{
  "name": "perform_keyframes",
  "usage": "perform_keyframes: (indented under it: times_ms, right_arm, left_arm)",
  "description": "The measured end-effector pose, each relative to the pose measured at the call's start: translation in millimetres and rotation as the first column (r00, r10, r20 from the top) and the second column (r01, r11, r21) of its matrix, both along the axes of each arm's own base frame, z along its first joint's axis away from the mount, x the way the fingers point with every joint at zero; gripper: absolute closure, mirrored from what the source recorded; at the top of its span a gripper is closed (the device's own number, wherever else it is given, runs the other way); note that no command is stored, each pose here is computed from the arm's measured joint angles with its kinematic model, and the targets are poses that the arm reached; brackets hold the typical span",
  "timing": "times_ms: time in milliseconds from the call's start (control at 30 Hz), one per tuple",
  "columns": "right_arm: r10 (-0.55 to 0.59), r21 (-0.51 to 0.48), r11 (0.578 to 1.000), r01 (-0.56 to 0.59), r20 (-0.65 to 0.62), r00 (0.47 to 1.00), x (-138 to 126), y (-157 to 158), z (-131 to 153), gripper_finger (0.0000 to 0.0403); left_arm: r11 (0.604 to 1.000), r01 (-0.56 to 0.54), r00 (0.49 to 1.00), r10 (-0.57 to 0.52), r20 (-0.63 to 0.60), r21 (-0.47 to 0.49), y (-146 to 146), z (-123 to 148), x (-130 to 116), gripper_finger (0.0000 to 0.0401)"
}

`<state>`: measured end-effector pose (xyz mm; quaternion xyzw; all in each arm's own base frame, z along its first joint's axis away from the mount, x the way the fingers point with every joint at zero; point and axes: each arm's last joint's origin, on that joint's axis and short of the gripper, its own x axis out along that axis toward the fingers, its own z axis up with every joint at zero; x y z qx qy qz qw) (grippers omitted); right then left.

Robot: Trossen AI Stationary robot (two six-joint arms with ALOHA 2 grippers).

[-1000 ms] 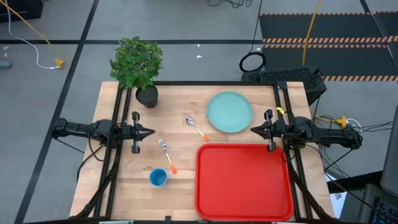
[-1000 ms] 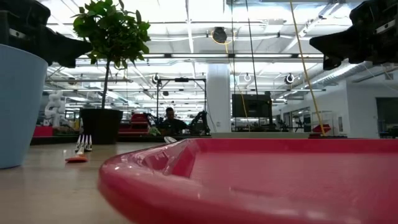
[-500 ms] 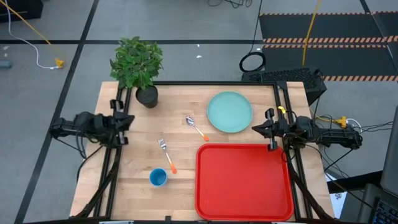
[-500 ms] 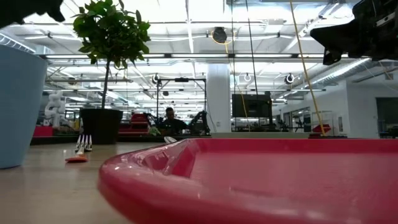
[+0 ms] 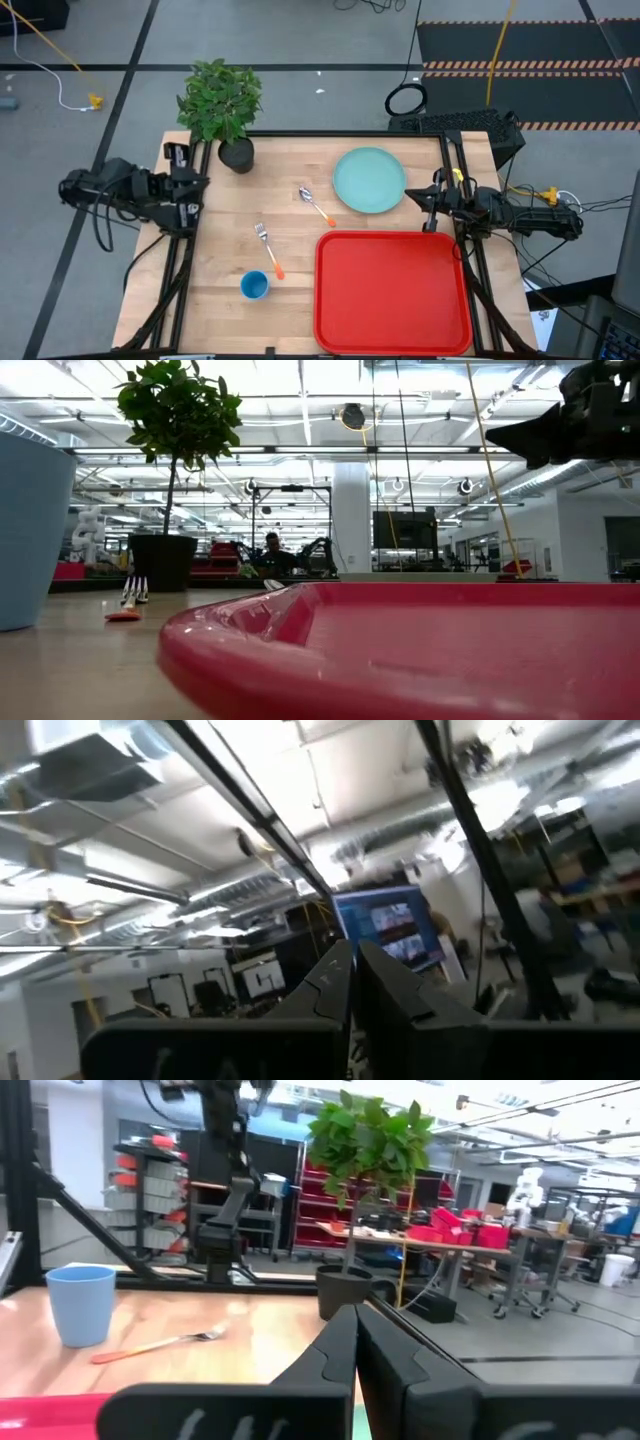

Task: Pick and place plate/cup/fork/spoon on tray
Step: Put the blue cup on the top right of the red serving tray

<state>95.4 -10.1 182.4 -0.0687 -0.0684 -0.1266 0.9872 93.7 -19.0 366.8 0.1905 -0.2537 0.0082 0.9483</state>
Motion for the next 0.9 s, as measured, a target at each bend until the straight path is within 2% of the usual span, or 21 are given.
perform_keyframes:
  times_ms: [67, 200, 333, 467, 633, 800, 900]
  right_arm:
    - [0.002, 0.008, 1.0, -0.002, 0.001, 1.0, 0, 0, 0, 0.0403]
    - [0.022, 0.048, 0.999, -0.023, 0.009, 1.0, 0, 0, 0, 0.0403]
    - [0.031, 0.111, 0.993, -0.031, -0.005, 0.999, 1, 0, -3, 0.0403]
    - [0.042, 0.185, 0.982, -0.037, -0.022, 0.999, 1, 0, -7, 0.0403]
    - [0.05, 0.243, 0.969, -0.041, -0.029, 0.998, 1, 1, -9, 0.0403]
    - [0.127, 0.28, 0.953, -0.114, -0.027, 0.992, 2, 3, -10, 0.0403]
    - [0.161, 0.297, 0.943, -0.148, -0.022, 0.987, 2, 4, -10, 0.0403]
  left_arm:
    - [1.0, 0.008, 0.998, -0.006, -0.066, 0.029, -4, 17, 8, 0.0377]
    - [0.998, 0.062, 0.969, -0.061, -0.237, -0.004, -11, 51, 23, 0.0377]
    - [0.994, 0.09, 0.903, -0.106, -0.417, -0.058, -19, 71, 42, 0.0377]
    - [0.995, 0.079, 0.823, -0.097, -0.559, -0.057, -27, 81, 62, 0.0377]
    - [0.989, 0.064, 0.698, -0.142, -0.701, -0.137, -42, 84, 85, 0.0377]
    - [0.988, 0.061, 0.507, -0.155, -0.848, -0.144, -68, 63, 105, 0.0377]
    - [0.988, 0.006, 0.41, -0.144, -0.901, -0.156, -85, 46, 114, 0.0377]
